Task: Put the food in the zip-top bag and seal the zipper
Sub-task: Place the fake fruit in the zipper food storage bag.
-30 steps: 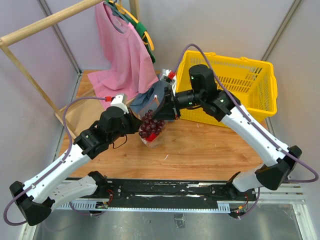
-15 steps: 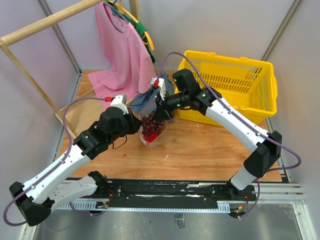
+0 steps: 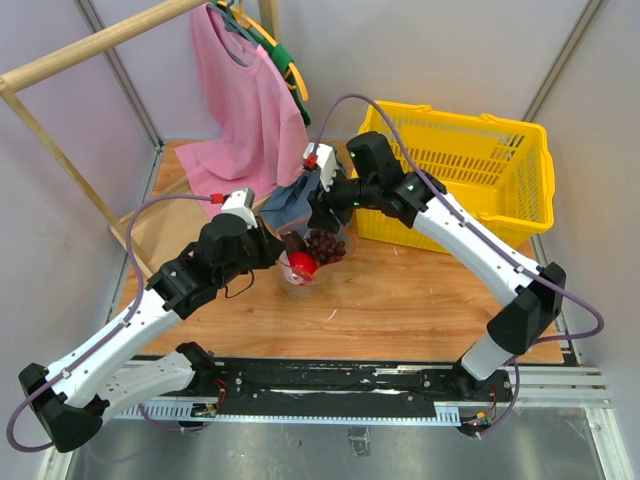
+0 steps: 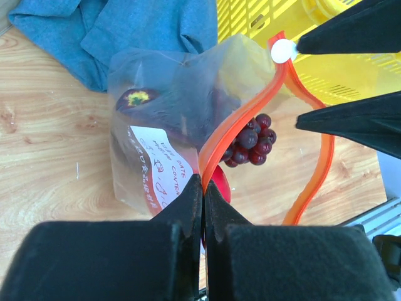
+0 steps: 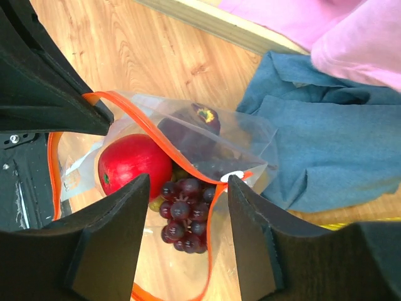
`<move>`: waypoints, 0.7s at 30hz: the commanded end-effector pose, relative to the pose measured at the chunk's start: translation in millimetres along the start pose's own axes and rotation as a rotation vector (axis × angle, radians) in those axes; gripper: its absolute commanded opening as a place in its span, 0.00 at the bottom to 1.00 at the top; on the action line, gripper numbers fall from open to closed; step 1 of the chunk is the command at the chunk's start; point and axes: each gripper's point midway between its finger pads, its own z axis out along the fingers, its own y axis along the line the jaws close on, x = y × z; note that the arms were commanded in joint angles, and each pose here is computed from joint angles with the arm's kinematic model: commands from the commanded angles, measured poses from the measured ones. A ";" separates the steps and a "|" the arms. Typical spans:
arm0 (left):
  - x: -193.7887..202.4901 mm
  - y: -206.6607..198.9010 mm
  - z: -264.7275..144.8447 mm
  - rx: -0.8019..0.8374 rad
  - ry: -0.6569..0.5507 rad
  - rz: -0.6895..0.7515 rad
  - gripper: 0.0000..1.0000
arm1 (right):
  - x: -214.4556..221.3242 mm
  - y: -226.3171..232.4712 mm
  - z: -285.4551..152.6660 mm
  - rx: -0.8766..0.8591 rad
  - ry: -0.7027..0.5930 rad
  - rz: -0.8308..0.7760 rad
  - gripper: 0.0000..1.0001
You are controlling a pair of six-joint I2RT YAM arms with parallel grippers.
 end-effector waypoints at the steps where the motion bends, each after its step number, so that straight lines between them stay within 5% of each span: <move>1: -6.9 -2.7 2.4 0.011 -0.028 -0.010 0.00 | -26.3 0.1 -29.0 0.090 -0.083 -0.017 0.54; 12: -7.7 -3.8 3.2 0.011 -0.028 -0.014 0.00 | 33.3 -8.1 -52.8 0.296 0.081 0.230 0.63; 21: -8.3 -3.6 1.1 0.011 -0.029 -0.015 0.00 | 92.5 -4.4 -41.8 0.376 0.153 0.384 0.59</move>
